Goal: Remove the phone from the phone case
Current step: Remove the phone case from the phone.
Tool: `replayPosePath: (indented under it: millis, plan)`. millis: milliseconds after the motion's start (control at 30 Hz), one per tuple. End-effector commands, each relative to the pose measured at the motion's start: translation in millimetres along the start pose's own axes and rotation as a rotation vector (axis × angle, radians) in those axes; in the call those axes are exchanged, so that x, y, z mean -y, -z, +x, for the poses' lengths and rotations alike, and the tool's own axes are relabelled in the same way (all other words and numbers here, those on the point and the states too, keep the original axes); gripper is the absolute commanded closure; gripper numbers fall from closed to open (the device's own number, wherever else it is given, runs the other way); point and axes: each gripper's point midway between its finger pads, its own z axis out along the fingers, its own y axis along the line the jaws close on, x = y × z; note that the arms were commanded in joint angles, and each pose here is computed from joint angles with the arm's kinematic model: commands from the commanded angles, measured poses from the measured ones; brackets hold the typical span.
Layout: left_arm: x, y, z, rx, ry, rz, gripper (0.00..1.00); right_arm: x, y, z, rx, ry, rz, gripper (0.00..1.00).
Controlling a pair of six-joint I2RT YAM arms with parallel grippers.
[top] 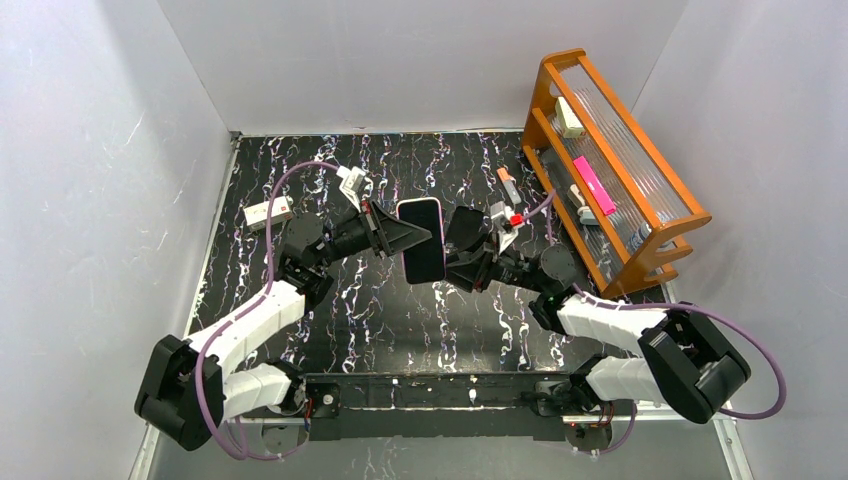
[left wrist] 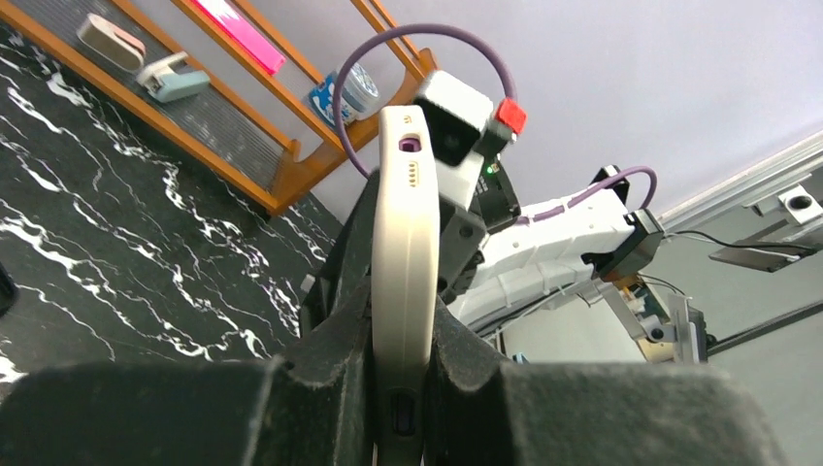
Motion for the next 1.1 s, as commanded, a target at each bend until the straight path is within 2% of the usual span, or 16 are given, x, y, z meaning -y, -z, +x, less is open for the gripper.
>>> replayPosePath:
  millis: [0, 400, 567, 633, 767, 800, 933, 1067]
  plan:
    - [25, 4, 23, -0.065, 0.039, 0.084, 1.00, -6, -1, -72, 0.302, 0.048, 0.029, 0.65]
    - [5, -5, 24, -0.044, 0.083, 0.041, 1.00, -17, -8, -76, 0.305, -0.031, -0.056, 0.66]
    - [-5, -9, 30, -0.067, 0.106, 0.025, 0.95, -13, -9, -70, 0.291, -0.068, -0.048, 0.71]
    - [-8, -9, 33, -0.070, 0.105, 0.018, 0.89, -11, -9, -68, 0.291, -0.072, -0.040, 0.78]
    - [-23, -9, 34, -0.070, 0.102, -0.040, 0.72, -3, -7, -63, 0.288, -0.099, 0.002, 0.97]
    - [-32, -8, 35, -0.075, 0.101, -0.080, 0.67, 0, -6, -60, 0.279, -0.114, 0.020, 0.99]
    - [-61, -1, 33, -0.098, 0.038, -0.266, 0.47, 11, 0, -43, 0.213, -0.165, 0.117, 0.99]
    - [-84, 12, 23, -0.103, -0.061, -0.457, 0.35, 29, 9, -34, 0.177, -0.189, 0.253, 0.99]
